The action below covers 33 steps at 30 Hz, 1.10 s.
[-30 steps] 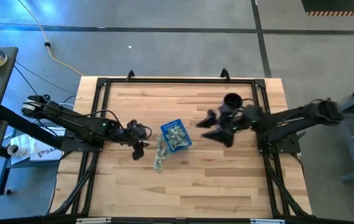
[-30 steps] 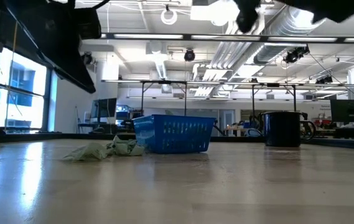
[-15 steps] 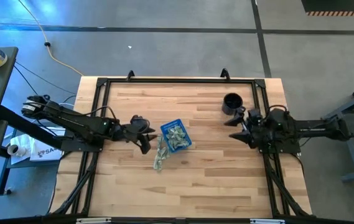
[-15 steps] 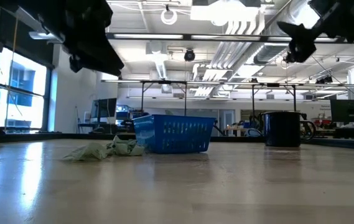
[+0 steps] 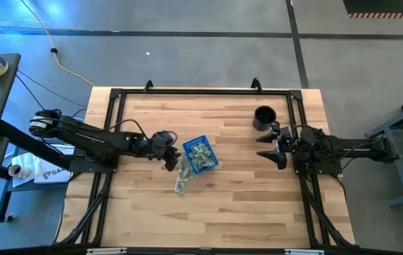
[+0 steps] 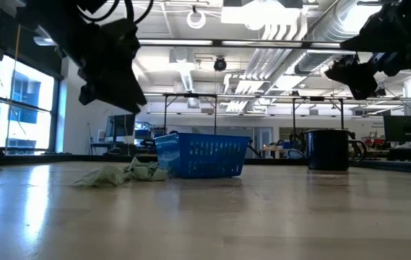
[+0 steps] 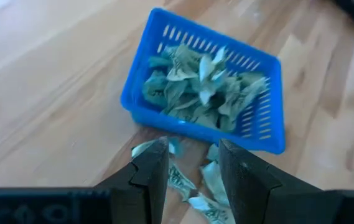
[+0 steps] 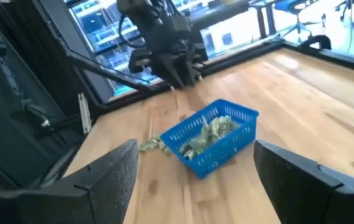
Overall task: Pick and place Stevia / Truvia into bins
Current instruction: Adjust the basket on the table, then put the stevia packet into the basket
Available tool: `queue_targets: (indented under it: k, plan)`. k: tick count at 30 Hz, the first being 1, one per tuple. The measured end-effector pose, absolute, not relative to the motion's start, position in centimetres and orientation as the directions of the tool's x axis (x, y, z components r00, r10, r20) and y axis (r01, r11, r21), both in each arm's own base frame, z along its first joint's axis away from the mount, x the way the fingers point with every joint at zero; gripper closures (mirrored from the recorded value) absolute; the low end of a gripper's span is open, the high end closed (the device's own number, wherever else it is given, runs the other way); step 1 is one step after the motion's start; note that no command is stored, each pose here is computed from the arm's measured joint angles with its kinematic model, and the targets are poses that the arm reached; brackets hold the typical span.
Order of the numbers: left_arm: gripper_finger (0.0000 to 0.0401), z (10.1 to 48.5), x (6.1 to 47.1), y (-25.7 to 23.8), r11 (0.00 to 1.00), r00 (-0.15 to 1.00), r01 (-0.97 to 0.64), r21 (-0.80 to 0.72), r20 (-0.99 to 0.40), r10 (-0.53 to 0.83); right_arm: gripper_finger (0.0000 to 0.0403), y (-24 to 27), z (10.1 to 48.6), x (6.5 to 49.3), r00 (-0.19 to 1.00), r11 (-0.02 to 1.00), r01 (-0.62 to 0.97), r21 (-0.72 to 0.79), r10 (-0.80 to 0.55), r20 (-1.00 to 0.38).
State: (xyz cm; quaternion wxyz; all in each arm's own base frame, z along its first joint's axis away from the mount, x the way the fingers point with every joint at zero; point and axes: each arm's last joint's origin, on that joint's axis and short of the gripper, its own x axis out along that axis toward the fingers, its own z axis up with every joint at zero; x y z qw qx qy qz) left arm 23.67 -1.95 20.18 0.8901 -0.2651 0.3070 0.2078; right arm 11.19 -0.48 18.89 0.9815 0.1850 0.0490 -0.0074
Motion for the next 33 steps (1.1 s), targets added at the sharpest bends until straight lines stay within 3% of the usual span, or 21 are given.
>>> queue_targets:
  k: [4,11,18,26,29,33]
  plan:
    - [0.0226,19.1,24.2,-1.9,0.765,0.691,-0.558,-0.321,-0.690,0.215,0.0096,-0.5,18.4,11.1,0.989,0.932,0.060,0.359,-0.006,-0.150]
    - [0.0226,17.1,25.2,-1.3,0.771,0.646,-0.549,-0.323,-0.750,0.145,0.0096,-0.8,16.8,10.7,0.940,0.890,0.245,0.385,-0.120,-0.321]
    - [0.0226,15.2,27.4,-0.3,0.848,0.694,-0.411,-0.334,-0.718,0.053,0.0096,-0.8,15.9,10.4,0.906,0.890,0.274,0.365,-0.111,-0.409]
    - [0.0226,16.1,30.8,1.2,0.906,0.731,-0.294,-0.303,-0.682,0.009,0.0096,-0.8,15.7,10.3,0.898,0.890,0.280,0.361,-0.110,-0.425]
    - [0.0226,16.2,30.6,1.3,0.923,0.659,-0.278,-0.267,-0.752,-0.019,0.0096,-0.8,15.7,10.3,0.898,0.889,0.282,0.360,-0.112,-0.426]
    - [0.0226,16.3,29.1,1.1,0.917,0.479,-0.334,-0.220,-0.877,-0.036,0.0096,-0.8,15.7,10.3,0.897,0.889,0.283,0.359,-0.112,-0.428]
